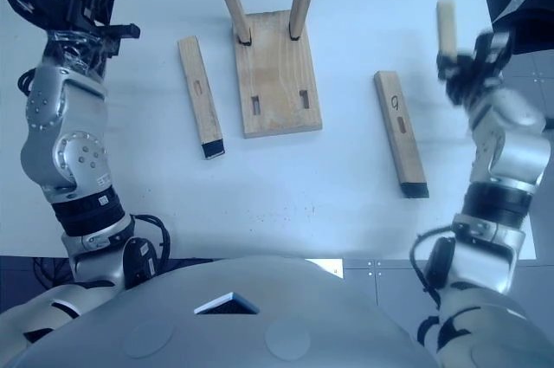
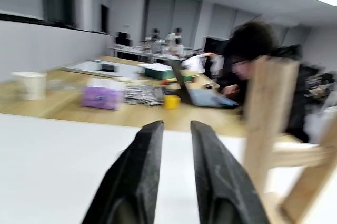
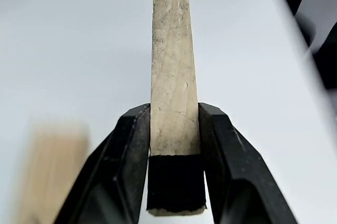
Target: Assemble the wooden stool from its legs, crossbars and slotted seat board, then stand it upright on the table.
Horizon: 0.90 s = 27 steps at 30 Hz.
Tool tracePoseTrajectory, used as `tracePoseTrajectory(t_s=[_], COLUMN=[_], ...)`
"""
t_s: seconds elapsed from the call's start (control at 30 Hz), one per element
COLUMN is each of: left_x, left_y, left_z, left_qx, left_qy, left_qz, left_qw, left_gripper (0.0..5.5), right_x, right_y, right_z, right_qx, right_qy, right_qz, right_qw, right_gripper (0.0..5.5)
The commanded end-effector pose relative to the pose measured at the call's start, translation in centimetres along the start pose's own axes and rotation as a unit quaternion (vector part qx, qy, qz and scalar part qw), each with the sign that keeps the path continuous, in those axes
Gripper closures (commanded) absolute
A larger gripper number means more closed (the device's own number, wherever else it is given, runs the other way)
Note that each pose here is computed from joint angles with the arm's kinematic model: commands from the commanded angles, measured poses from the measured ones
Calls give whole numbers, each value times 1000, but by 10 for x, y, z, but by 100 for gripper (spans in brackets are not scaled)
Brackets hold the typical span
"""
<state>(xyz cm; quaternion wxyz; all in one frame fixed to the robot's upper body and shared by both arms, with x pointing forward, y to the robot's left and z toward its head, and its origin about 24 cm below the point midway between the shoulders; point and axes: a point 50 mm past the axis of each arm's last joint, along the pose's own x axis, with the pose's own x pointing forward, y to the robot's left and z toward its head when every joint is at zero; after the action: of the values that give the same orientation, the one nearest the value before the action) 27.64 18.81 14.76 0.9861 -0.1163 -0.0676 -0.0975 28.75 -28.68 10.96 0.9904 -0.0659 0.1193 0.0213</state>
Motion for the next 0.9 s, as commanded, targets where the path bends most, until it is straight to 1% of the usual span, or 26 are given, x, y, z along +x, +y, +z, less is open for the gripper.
tracePoseTrajectory(t_s=[0.03,0.1,0.17,0.23,0.3,0.37,0.47,0.57,0.67,0.73,0.77,0.9], left_x=[14,19,26,33,36,37,43,47,52,50,50,41], left_y=[-49,-70,-84,-92,-97,-99,-96,-94,-81,-75,-74,-73], left_z=[47,65,79,85,83,82,78,75,78,82,84,82], left_qx=[-62,-69,-65,-66,-60,-58,-71,-96,-130,-156,-174,-195], left_qy=[-54,-58,-45,-28,-7,6,8,8,-3,-16,-17,-16], left_qz=[-210,-304,-361,-403,-426,-435,-418,-412,-384,-378,-385,-401], left_qw=[974,948,929,912,903,899,906,906,914,913,906,895], left_gripper=[400,375,347,317,287,256,254,254,254,254,254,308], right_x=[-20,-35,-39,-41,-38,-36,-34,-35,-33,-31,-31,-26], right_y=[73,117,154,174,184,189,190,191,195,197,197,197], right_z=[95,105,107,106,102,102,104,104,102,99,96,89], right_qx=[-102,-122,-108,-75,-59,-53,-64,-78,-91,-98,-106,-113], right_qy=[-298,-366,-396,-408,-410,-416,-427,-436,-436,-429,-420,-402], right_qz=[45,100,150,163,161,168,179,187,213,234,244,270], right_qw=[948,917,899,895,896,892,884,877,870,867,867,868], right_gripper=[420,420,420,420,420,420,420,420,420,420,420,420])
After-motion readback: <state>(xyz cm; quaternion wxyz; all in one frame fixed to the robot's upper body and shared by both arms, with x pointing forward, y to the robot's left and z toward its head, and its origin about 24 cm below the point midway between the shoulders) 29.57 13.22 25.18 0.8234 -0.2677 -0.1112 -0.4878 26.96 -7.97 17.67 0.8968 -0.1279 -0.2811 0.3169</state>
